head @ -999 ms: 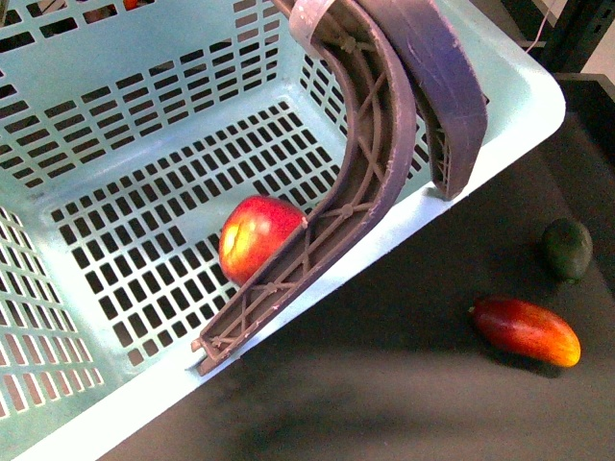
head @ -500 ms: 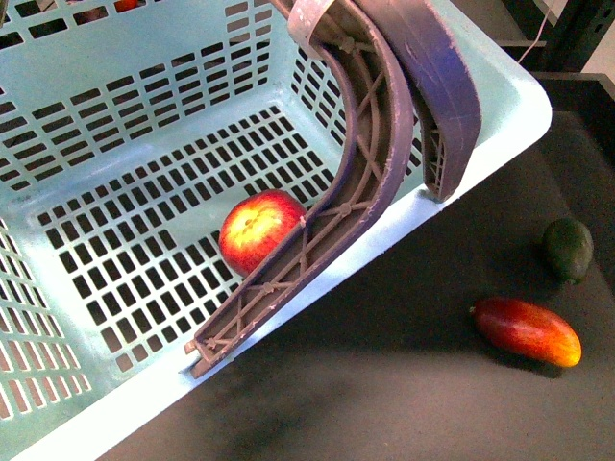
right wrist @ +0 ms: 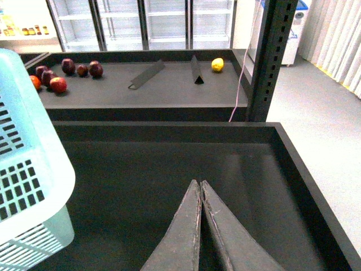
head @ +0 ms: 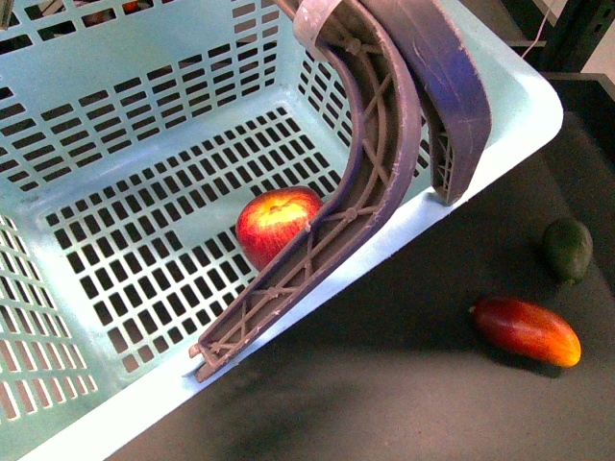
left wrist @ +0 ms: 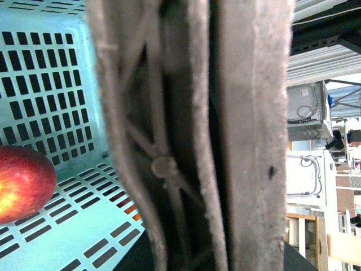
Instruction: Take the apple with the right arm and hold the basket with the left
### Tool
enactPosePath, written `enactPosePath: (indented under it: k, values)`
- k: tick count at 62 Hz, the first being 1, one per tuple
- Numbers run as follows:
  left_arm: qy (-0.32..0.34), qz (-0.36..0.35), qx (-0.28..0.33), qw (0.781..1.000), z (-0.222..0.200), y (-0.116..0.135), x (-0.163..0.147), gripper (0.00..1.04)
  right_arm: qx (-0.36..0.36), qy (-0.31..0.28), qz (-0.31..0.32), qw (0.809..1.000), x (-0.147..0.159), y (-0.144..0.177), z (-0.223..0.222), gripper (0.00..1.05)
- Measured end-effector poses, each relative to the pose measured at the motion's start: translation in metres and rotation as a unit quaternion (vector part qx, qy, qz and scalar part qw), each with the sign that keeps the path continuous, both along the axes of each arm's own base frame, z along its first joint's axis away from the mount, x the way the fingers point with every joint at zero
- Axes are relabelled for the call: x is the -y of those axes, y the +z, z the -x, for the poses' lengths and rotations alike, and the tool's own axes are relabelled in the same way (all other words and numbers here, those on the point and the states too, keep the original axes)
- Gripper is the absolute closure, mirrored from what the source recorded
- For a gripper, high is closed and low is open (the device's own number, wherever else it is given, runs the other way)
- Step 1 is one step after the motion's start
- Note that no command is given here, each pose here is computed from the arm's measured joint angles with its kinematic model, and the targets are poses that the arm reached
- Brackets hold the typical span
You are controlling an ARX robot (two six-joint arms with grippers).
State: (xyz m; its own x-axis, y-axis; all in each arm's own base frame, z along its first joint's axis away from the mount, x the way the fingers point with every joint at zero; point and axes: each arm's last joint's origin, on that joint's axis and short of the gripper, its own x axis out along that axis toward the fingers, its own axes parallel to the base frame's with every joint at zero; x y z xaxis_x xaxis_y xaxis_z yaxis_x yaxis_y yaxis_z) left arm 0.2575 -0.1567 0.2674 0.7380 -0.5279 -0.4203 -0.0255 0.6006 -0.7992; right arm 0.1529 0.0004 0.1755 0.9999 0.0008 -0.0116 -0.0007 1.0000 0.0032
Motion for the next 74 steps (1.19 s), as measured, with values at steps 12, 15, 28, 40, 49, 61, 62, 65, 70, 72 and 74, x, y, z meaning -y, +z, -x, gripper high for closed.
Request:
enactPosePath:
  k: [12, 15, 28, 40, 49, 61, 62, 65, 70, 72, 74]
  values:
    - [-0.001, 0.001, 0.000, 1.000, 0.000, 0.000, 0.000, 0.89, 0.003, 0.000, 0.000, 1.000, 0.000, -0.010, 0.011, 1.03]
    - [-0.001, 0.001, 0.000, 1.000, 0.000, 0.000, 0.000, 0.89, 0.003, 0.000, 0.000, 1.000, 0.000, -0.009, 0.013, 1.03]
    - [0.001, -0.001, 0.001, 1.000, 0.000, 0.000, 0.000, 0.89, 0.010, 0.000, 0.000, 1.000, 0.000, -0.005, 0.021, 1.03]
    - [0.000, 0.000, 0.000, 1.000, 0.000, 0.000, 0.000, 0.89, 0.013, 0.000, 0.000, 1.000, 0.000, -0.004, 0.028, 1.03]
    - [0.000, 0.000, 0.000, 1.000, 0.000, 0.000, 0.000, 0.89, 0.014, -0.001, 0.000, 1.000, 0.000, -0.003, 0.032, 1.03]
    - [0.000, 0.000, 0.000, 1.000, 0.000, 0.000, 0.000, 0.89, 0.015, -0.001, 0.000, 1.000, 0.000, -0.003, 0.037, 1.03]
    - [0.000, 0.000, 0.000, 1.000, 0.000, 0.000, 0.000, 0.89, 0.015, -0.001, 0.000, 1.000, 0.000, -0.003, 0.038, 1.03]
    - [0.000, 0.000, 0.000, 1.000, 0.000, 0.000, 0.000, 0.89, 0.015, -0.001, 0.000, 1.000, 0.000, -0.003, 0.039, 1.03]
    - [0.000, 0.000, 0.000, 1.000, 0.000, 0.000, 0.000, 0.89, 0.015, -0.001, 0.000, 1.000, 0.000, -0.003, 0.040, 1.03]
    - [0.000, 0.000, 0.000, 1.000, 0.000, 0.000, 0.000, 0.89, 0.015, -0.001, 0.000, 1.000, 0.000, -0.003, 0.041, 1.03]
    - [0.000, 0.000, 0.000, 1.000, 0.000, 0.000, 0.000, 0.89, 0.015, -0.001, 0.000, 1.000, 0.000, -0.003, 0.042, 1.03]
